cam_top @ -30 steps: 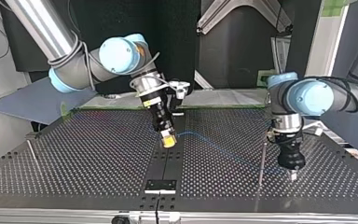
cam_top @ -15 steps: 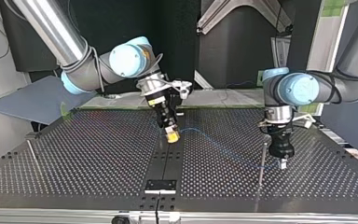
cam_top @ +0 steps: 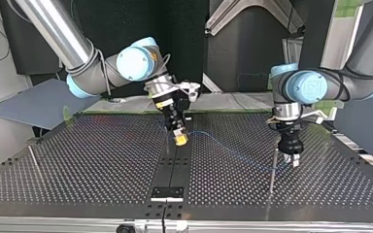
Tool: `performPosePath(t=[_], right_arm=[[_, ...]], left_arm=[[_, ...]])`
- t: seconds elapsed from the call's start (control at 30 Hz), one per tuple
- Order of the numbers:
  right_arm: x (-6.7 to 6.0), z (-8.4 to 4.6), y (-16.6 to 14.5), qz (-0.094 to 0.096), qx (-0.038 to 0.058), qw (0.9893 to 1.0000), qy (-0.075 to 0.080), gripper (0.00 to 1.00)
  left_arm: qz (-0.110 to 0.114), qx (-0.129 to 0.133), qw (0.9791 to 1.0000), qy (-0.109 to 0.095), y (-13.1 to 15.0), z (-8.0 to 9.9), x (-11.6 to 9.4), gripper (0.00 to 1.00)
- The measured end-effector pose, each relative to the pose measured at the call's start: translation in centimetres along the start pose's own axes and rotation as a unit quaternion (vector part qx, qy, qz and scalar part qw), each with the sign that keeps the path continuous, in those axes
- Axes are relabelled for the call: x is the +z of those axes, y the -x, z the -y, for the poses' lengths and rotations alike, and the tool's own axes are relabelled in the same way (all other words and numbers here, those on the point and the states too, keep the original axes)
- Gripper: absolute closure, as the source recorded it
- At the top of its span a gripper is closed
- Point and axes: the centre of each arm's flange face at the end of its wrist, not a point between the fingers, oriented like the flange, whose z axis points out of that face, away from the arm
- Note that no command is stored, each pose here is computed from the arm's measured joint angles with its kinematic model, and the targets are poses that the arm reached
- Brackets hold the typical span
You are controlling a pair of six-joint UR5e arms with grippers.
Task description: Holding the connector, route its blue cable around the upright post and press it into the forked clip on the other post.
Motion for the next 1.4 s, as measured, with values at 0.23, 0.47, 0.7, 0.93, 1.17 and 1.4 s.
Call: performPosePath(t=[0.23, 0.47, 0.7, 0.93, 1.17, 1.4], right_arm=[[-0.2, -0.2, 0.9, 0.016, 0.0002, 0.9999, 0.002, 1.0], [-0.4, -0.6, 1.7, 0.025, -0.0009, 0.9997, 0.005, 1.0], [-0.8, -1.4, 2.9, 0.03, -0.0069, 0.9994, 0.015, 1.0], [-0.3, -3.4, 3.4, 0.015, -0.0045, 0.9994, 0.032, 1.0], [-0.2, -4.9, 5.6, 0.04, -0.0082, 0.9982, 0.044, 1.0], [-1.1, -5.0, 8.1, 0.079, -0.0146, 0.9956, 0.049, 1.0]], left_arm=[[-0.003, -0.014, 0.9997, -0.02, -0.2, 0.5, 0.0, 0.0], [-0.008, -0.045, 0.998, -0.044, -1.1, 0.6, 1.2, 0.0], [-0.021, -0.062, 0.9966, -0.049, -2.6, 0.4, 3.0, 0.0], [-0.022, -0.062, 0.9968, -0.046, -2.6, 0.5, 4.3, 0.0], [-0.028, -0.054, 0.9974, -0.039, -2.7, 0.4, 4.2, 0.0], [-0.047, -0.04, 0.9975, -0.034, -3.1, 0.5, 3.7, 0.0]])
